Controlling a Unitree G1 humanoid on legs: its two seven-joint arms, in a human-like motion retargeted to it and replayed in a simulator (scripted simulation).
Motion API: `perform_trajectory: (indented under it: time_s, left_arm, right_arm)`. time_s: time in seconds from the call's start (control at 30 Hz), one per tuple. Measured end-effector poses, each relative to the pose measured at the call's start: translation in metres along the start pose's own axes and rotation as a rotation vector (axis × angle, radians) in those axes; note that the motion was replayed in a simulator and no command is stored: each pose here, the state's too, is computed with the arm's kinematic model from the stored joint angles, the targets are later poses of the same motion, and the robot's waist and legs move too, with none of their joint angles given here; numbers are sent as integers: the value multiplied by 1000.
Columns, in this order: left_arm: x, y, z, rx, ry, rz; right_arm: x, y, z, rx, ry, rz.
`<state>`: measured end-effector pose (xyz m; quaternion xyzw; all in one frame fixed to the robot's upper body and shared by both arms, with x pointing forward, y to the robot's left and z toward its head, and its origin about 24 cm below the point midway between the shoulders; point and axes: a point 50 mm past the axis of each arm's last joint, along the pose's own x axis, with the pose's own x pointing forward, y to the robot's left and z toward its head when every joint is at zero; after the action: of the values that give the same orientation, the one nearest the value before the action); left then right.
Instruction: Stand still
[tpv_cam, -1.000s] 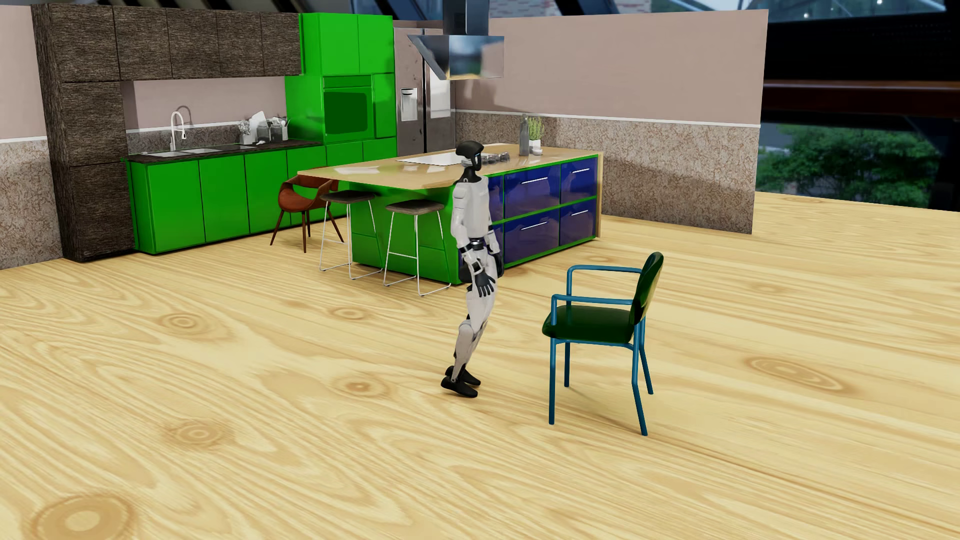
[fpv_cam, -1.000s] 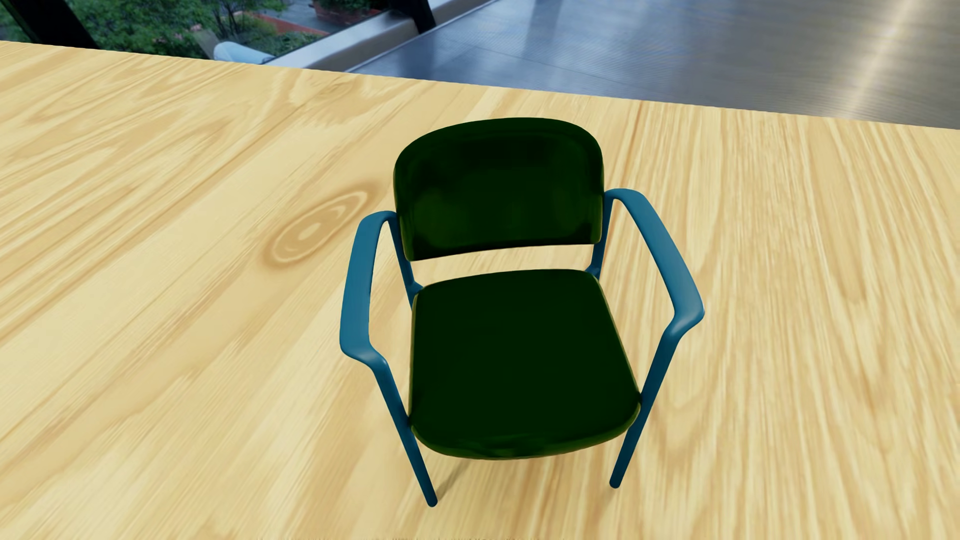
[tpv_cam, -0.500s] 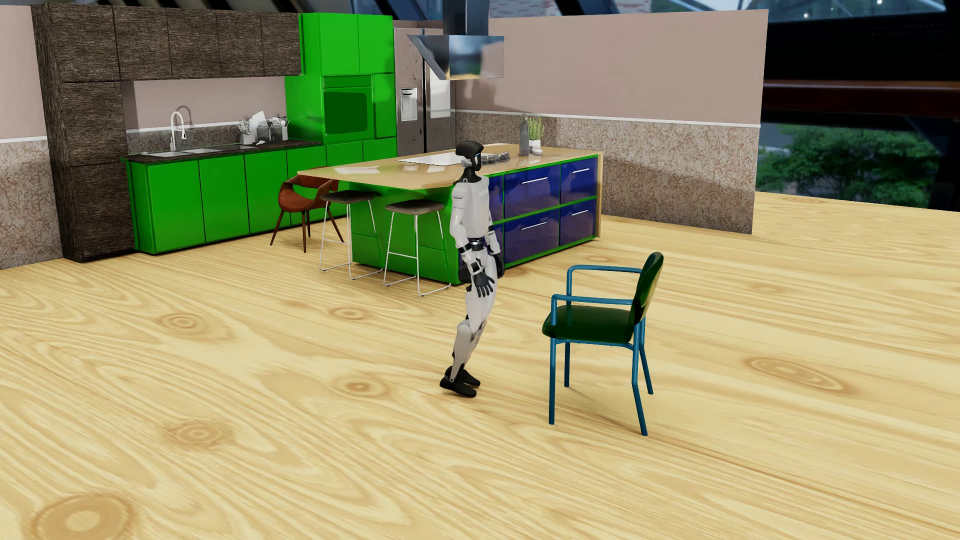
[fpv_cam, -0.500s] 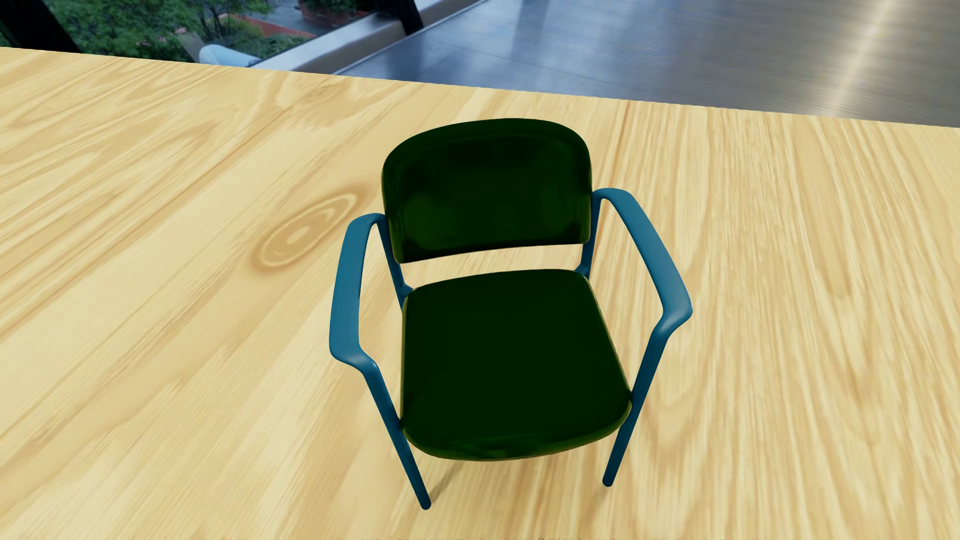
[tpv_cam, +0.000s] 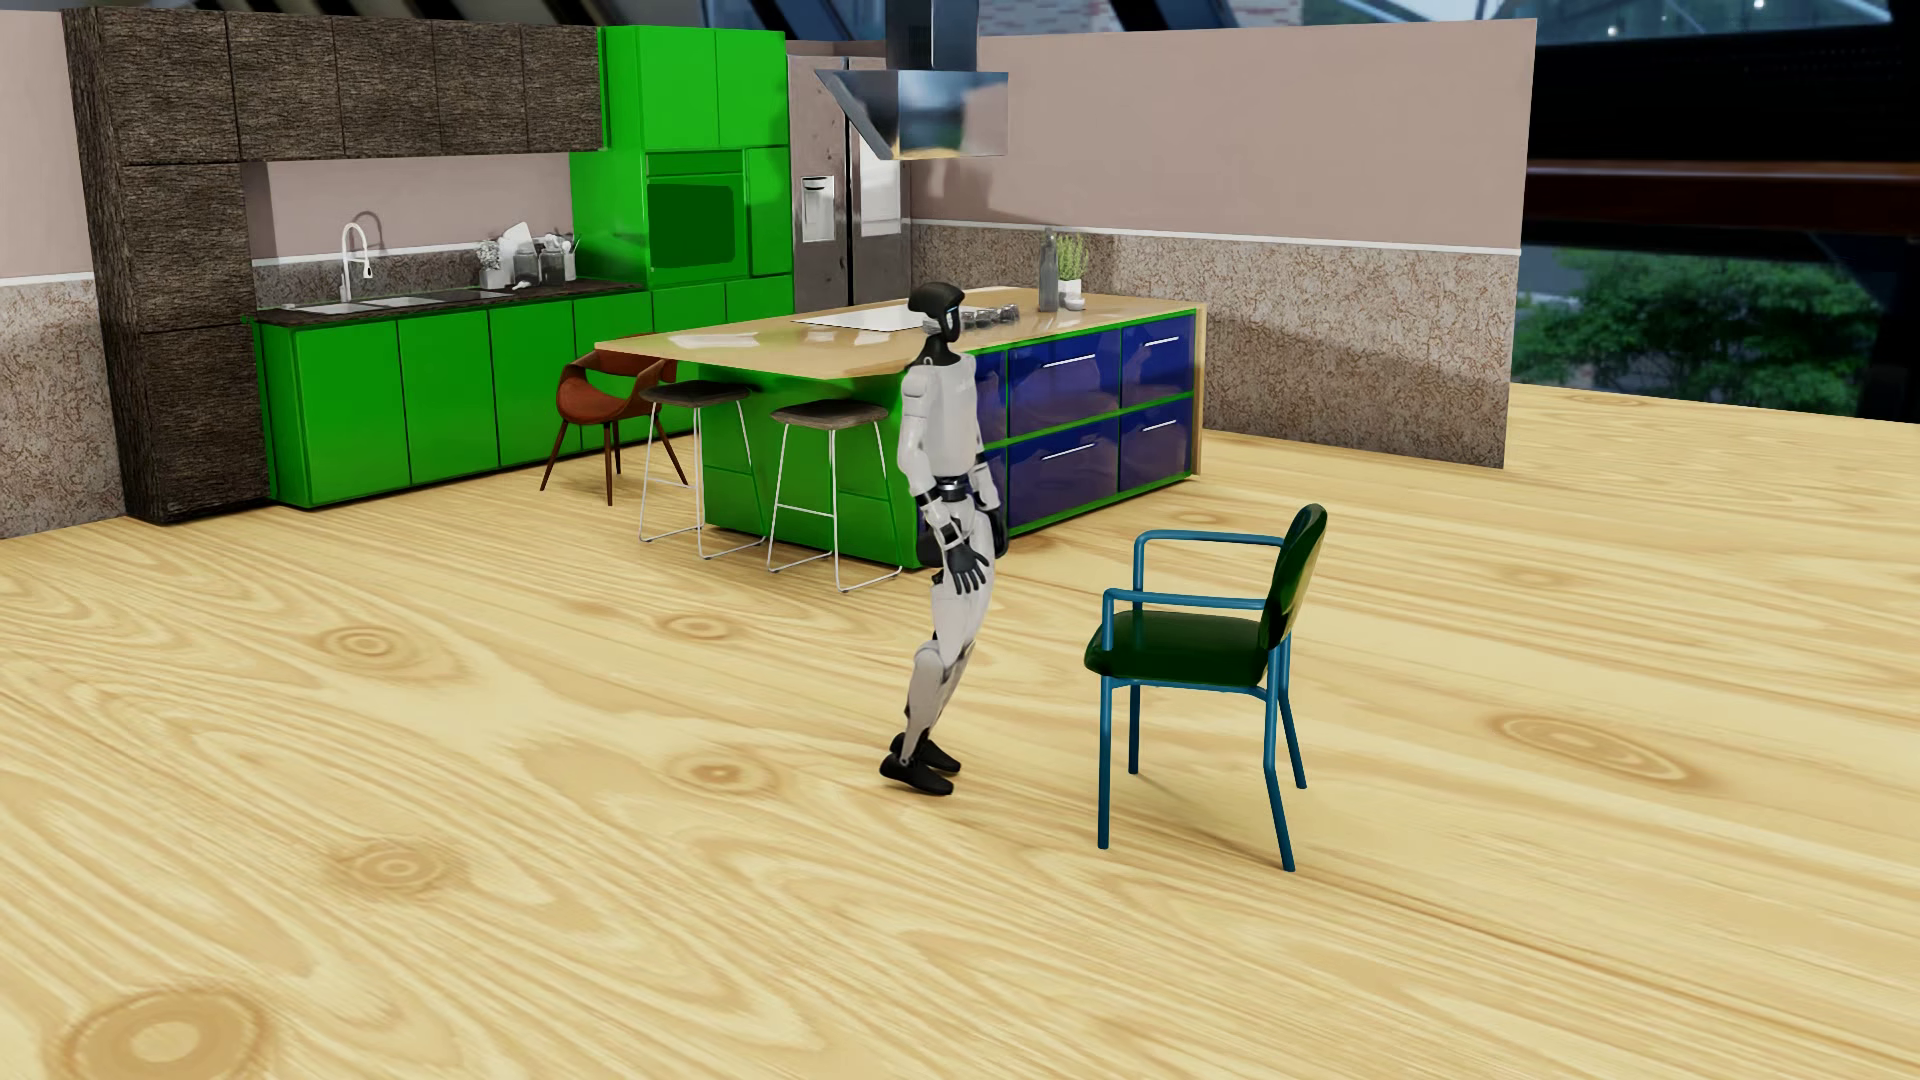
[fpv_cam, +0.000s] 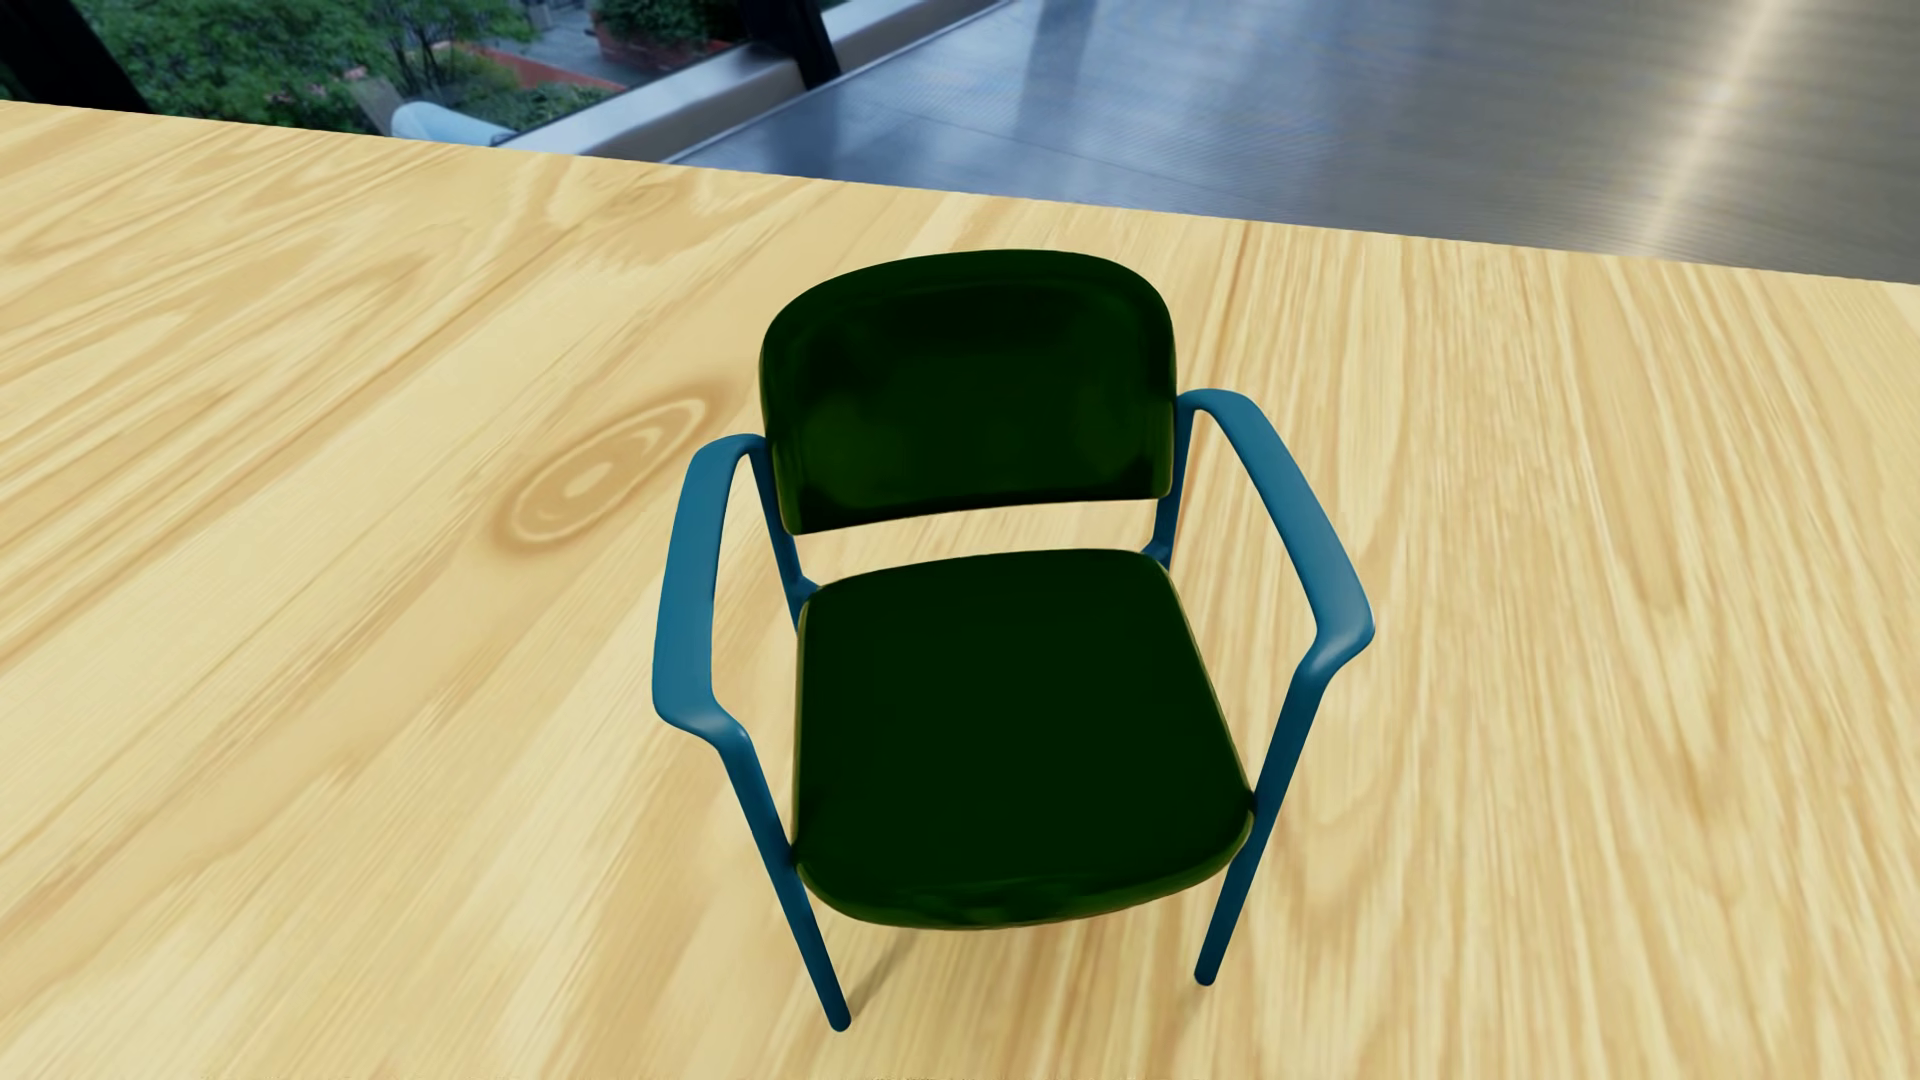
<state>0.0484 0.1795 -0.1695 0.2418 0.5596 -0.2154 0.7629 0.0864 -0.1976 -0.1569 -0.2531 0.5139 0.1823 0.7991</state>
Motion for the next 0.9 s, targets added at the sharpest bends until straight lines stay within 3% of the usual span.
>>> perform_trajectory:
  time_s: [0.9]
  left_arm:
    - [-1, 2, -9, 9, 31, 2]
  right_arm:
    - [-1, 1, -3, -5, 11, 3]
